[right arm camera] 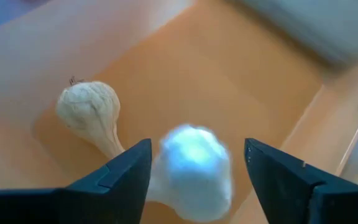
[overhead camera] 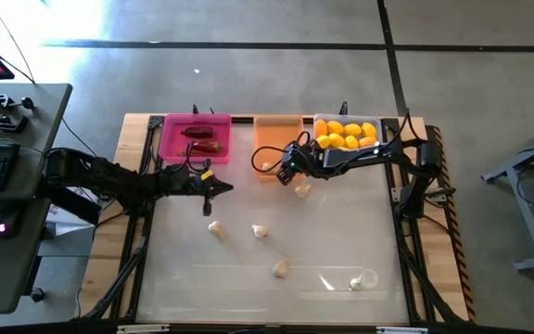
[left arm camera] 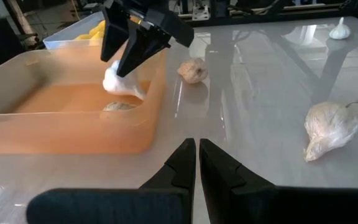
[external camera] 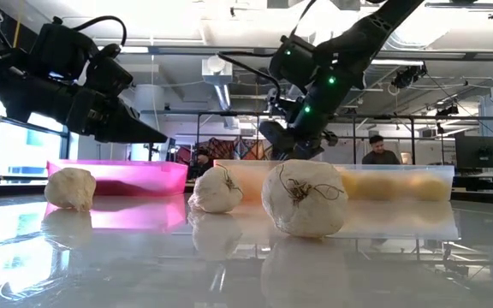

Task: Sort produce into baskets
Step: Put the white garlic into the orange bin

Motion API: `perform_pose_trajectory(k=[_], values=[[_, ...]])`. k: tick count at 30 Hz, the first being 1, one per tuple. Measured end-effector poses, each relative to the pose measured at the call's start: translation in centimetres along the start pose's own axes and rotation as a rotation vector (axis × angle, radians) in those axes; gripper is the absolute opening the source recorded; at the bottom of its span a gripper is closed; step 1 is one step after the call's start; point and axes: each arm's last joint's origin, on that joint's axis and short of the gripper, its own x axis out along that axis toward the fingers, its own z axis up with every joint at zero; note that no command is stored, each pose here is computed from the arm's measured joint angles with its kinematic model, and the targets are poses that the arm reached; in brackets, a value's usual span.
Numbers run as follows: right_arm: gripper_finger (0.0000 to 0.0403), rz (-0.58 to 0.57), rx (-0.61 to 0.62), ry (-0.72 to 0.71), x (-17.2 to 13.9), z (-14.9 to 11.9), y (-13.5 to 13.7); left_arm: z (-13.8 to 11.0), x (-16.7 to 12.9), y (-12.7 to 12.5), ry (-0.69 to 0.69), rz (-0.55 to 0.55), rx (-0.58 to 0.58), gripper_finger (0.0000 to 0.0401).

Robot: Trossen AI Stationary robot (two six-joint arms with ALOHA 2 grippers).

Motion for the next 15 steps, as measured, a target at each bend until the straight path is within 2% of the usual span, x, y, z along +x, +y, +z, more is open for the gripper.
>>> perform_pose_trajectory(k=[7, 15], values=[[0.0262, 0.031, -0.084, -0.023, -0.9, 0.9, 1.2, 0.0, 0.0, 0.0, 0.003, 0.0, 0.0, 0.001], [0.0263, 0.079, -0.24, 0.066, -6.6, 1.7, 4.1, 0.0, 0.0, 0.0, 0.003, 0.002, 0.001, 0.001]])
